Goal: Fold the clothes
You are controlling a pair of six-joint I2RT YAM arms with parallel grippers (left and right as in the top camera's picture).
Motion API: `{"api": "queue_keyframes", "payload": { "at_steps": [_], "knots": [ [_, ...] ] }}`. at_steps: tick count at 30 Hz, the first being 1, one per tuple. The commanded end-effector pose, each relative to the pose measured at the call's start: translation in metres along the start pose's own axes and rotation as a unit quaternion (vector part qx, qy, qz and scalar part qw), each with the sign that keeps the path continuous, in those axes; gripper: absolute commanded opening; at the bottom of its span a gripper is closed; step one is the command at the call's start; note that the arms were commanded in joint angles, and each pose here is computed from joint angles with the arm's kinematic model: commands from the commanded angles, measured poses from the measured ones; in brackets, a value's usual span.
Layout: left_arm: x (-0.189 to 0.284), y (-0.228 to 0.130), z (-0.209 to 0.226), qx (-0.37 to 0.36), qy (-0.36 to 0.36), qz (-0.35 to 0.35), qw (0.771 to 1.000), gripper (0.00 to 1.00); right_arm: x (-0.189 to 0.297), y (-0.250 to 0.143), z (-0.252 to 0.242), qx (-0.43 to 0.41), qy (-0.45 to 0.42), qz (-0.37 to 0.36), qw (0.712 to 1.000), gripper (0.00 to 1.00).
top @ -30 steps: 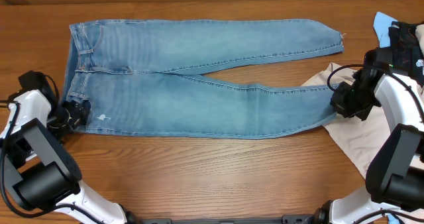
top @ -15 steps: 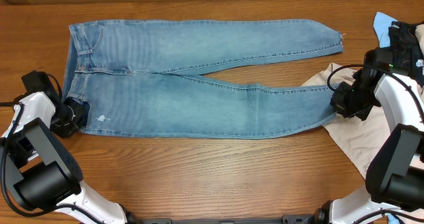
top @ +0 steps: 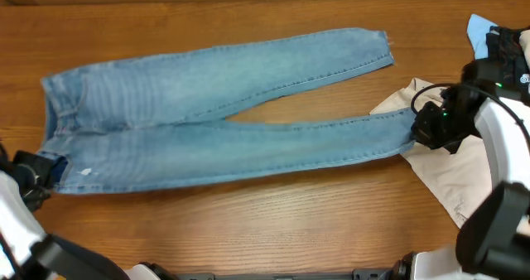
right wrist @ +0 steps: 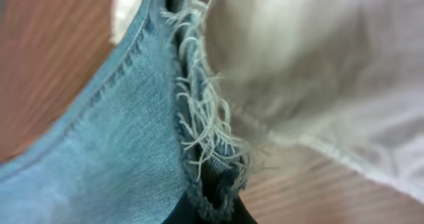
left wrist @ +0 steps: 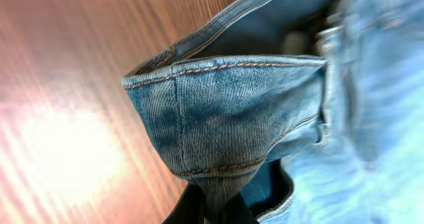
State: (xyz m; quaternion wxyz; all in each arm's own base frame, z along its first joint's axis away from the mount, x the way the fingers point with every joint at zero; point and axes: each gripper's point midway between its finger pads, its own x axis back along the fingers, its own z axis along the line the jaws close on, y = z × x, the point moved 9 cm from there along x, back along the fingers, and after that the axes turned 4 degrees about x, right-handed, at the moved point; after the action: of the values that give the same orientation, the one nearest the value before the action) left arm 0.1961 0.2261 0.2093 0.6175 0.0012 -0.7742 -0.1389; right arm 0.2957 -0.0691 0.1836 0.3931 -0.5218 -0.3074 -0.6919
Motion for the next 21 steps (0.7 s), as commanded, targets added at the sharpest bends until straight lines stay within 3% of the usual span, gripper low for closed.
{"api": "queue_keyframes", "payload": {
  "at_steps": [1, 10, 17, 21],
  "knots": [
    [0.034, 0.000, 0.013, 0.010, -0.006, -0.049, 0.999, 0.04, 0.035, -0.006, -0.013, -0.021, -0.003, -0.054, 0.998, 0.04],
    [0.098, -0.036, 0.042, 0.042, -0.014, -0.094, 0.995, 0.04, 0.104, -0.034, -0.036, -0.037, -0.007, -0.152, 0.988, 0.04],
    [0.091, -0.025, 0.038, 0.060, -0.020, -0.099, 0.993, 0.04, 0.135, -0.022, -0.017, -0.018, 0.003, -0.191, 0.981, 0.06],
    [0.071, -0.008, 0.029, 0.055, -0.024, -0.096, 0.994, 0.04, 0.136, 0.006, 0.012, 0.016, -0.004, -0.157, 0.987, 0.06]
  ]
}}
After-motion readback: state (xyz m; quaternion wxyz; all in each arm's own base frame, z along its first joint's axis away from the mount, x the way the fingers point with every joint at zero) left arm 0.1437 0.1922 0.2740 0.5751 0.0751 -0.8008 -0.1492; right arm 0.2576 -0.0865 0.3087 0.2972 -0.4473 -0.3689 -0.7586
